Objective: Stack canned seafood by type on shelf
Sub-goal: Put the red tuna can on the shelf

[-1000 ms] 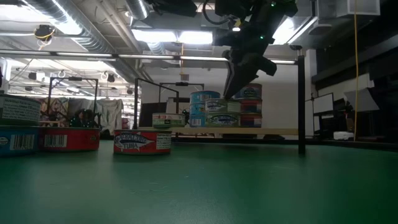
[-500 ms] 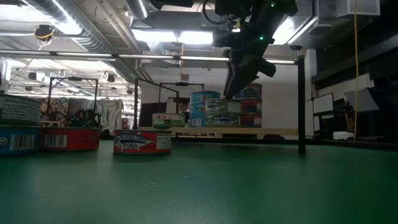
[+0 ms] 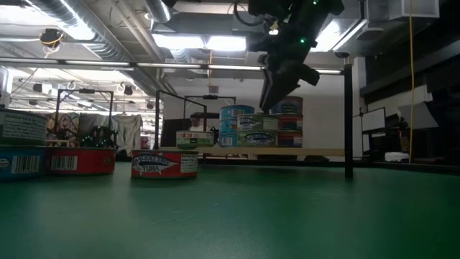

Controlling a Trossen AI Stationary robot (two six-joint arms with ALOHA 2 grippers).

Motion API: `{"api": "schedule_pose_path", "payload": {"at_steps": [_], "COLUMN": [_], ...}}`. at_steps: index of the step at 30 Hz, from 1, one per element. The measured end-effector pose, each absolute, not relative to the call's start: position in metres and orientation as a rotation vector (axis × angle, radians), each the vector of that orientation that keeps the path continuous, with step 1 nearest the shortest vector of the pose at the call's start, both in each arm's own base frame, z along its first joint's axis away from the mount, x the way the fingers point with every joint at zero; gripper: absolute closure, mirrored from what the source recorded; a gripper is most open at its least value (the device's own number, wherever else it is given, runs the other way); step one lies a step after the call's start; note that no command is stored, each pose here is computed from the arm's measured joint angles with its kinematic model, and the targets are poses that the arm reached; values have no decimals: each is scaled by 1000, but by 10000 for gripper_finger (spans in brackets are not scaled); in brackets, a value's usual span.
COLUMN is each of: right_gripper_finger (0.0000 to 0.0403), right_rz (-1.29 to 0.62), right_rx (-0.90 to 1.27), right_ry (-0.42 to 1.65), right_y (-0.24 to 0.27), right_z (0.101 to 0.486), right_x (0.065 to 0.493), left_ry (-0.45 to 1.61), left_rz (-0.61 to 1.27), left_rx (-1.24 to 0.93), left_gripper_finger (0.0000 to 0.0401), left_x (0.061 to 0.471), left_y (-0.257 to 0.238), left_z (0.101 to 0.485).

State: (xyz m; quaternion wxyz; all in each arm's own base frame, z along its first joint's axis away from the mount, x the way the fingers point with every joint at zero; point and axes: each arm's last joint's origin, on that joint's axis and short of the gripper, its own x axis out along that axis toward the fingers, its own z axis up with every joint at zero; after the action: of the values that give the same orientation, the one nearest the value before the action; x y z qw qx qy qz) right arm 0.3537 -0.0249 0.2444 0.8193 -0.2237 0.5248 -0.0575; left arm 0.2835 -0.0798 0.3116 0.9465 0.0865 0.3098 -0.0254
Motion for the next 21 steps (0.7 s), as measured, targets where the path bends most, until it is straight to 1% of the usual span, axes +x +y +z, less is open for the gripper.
{"api": "schedule_pose_path", "payload": {"at_steps": [4,8,15,21], "right_gripper_finger": [324,324,324,324], "right_rz": [-127,-132,-106,-38], "right_rx": [-475,-474,-484,-485], "right_ry": [1100,1081,1102,1131], "right_y": [-25,-25,-18,15], "right_z": [250,256,267,275], "right_x": [356,358,357,353], "left_ry": [651,682,769,843], "left_rz": [-70,-67,-67,-72], "left_rx": [179,133,99,131], "left_gripper_finger": [286,286,286,286], "left_x": [280,277,268,265], "left_y": [-86,-91,-100,-103], "left_z": [310,305,274,245]}}
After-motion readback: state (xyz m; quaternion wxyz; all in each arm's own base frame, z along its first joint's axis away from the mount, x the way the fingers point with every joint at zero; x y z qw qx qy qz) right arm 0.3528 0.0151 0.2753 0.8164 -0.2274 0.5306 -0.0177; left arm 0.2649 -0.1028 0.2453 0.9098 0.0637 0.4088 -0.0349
